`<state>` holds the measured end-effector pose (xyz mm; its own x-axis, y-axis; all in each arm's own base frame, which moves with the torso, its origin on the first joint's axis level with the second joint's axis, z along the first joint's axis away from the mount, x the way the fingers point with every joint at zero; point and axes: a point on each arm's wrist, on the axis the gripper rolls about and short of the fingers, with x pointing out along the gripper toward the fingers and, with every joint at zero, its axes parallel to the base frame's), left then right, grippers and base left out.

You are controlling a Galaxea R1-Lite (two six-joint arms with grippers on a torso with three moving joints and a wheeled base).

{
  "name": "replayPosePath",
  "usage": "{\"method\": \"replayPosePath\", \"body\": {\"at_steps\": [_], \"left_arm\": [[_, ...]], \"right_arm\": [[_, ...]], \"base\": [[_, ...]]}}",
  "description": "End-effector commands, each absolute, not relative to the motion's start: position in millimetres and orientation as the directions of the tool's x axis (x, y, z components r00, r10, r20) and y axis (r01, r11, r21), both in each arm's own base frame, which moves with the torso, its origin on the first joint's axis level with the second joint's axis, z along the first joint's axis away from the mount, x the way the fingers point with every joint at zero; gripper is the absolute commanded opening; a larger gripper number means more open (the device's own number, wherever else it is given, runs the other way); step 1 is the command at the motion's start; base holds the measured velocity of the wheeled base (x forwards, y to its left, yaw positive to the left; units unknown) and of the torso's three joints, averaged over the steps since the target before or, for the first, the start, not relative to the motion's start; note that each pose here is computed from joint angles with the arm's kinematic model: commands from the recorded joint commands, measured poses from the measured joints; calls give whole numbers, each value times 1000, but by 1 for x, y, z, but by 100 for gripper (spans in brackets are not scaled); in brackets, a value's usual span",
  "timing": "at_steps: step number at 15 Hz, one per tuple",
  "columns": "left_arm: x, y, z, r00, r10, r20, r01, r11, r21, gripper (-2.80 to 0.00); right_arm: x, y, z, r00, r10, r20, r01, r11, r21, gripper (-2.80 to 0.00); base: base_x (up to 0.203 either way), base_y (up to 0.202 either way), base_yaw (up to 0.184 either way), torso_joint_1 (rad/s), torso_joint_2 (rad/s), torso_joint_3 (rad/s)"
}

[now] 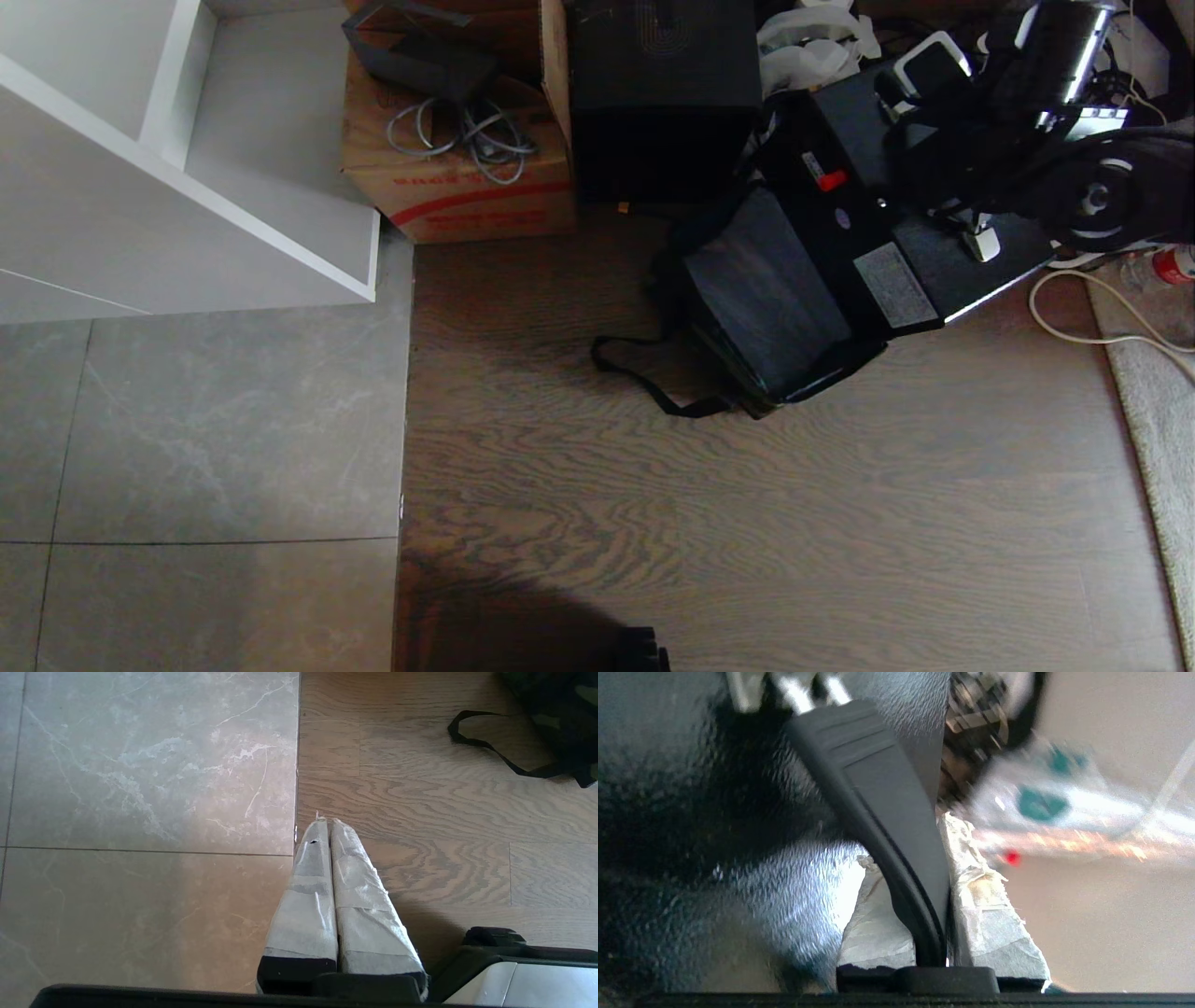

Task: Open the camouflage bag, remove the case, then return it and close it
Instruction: Release the handle

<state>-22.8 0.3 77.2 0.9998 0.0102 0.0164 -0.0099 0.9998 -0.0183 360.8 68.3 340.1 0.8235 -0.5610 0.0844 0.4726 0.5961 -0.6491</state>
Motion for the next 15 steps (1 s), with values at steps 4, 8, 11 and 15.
{"method": "replayPosePath", "body": {"at_steps": [4,8,11,15], "left_arm": [[-22,0,74,1000,11,7,-11,1000,-18,-280],[-22,0,74,1000,11,6,-11,1000,-18,-280],[-22,0,75,1000,11,8,-11,1000,-18,-280],[-22,0,75,1000,11,7,-11,1000,-18,-280]], "right_arm": [[365,6,318,715,-699,35,511,488,-707,-280],[381,-31,276,642,-765,-43,477,443,-759,-280],[400,-45,239,612,-786,-83,446,430,-785,-280],[425,-57,207,592,-803,-72,466,413,-782,-280]], "base": [[0,0,0,0,0,0],[0,0,0,0,0,0],[0,0,0,0,0,0],[0,0,0,0,0,0]]}}
